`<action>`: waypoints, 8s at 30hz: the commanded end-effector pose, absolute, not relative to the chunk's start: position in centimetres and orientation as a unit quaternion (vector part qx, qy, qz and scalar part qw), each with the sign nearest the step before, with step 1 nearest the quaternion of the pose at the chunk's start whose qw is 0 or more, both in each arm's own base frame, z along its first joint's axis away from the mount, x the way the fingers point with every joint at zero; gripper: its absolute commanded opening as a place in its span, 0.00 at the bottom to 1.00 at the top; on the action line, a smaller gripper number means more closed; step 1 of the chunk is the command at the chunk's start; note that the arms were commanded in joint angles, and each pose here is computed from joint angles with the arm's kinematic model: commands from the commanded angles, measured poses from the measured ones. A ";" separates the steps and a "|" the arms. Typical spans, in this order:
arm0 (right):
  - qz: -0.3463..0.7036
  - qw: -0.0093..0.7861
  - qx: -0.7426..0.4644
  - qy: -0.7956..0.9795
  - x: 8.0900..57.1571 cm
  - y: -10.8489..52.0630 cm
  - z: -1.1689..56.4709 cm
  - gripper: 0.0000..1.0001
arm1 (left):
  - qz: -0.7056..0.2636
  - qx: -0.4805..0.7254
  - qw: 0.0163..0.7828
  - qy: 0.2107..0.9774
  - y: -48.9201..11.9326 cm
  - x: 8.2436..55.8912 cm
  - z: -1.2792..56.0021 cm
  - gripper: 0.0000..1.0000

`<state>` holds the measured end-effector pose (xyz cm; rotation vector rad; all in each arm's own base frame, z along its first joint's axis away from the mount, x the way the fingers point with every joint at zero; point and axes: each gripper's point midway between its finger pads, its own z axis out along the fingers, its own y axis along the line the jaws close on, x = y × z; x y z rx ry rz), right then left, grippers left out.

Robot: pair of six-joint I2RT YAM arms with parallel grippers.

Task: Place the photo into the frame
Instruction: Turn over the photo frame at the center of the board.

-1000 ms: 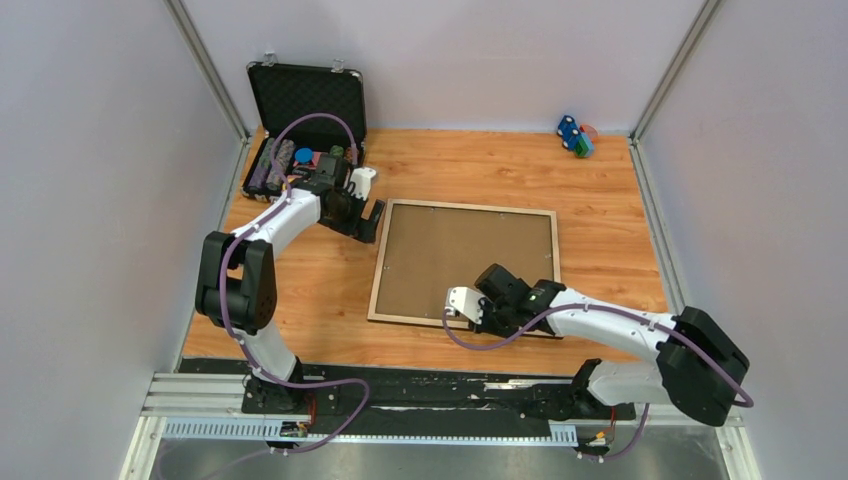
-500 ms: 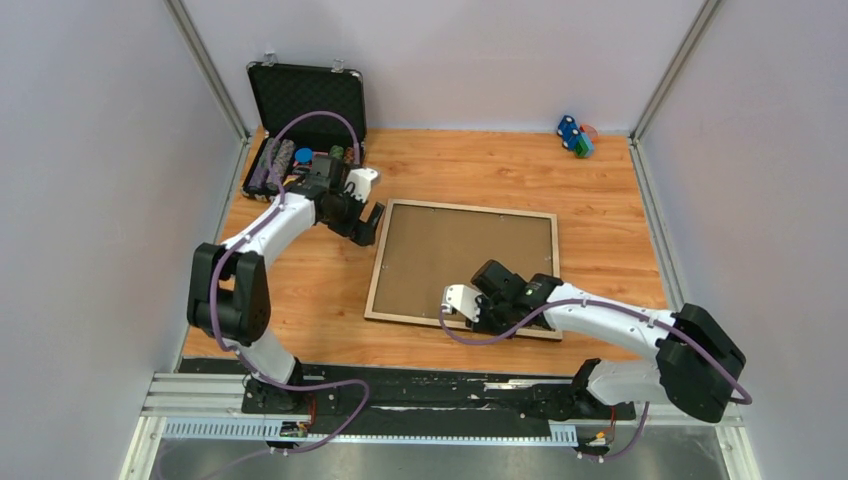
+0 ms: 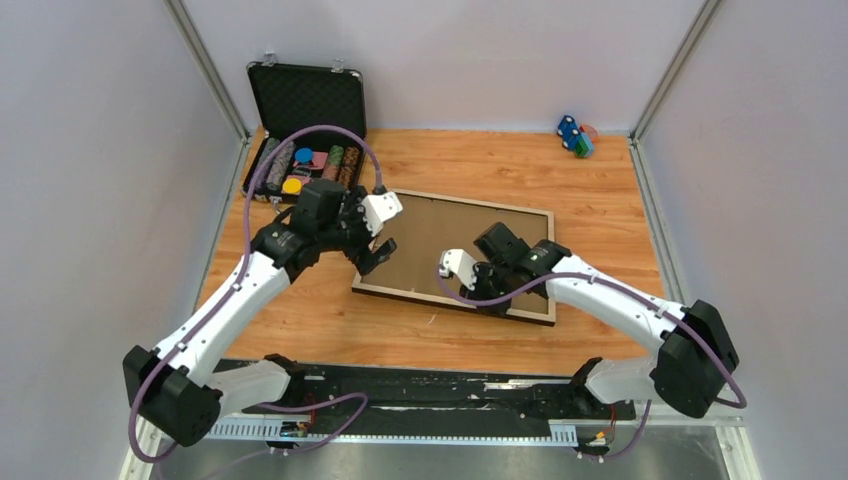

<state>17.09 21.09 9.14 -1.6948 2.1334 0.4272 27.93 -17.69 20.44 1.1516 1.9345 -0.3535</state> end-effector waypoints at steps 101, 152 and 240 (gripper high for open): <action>-0.006 0.445 -0.563 0.696 27.5 16.8 24.5 0.75 | 0.039 0.687 0.429 0.586 -25.4 28.0 25.8 0.00; 0.018 0.491 -0.545 0.680 28.9 18.8 28.8 0.00 | 0.061 0.601 0.528 0.596 -24.8 30.5 32.3 1.00; 0.299 0.170 0.121 0.931 32.2 1.5 4.5 0.87 | -0.096 0.617 0.357 0.695 -31.1 25.9 7.3 1.00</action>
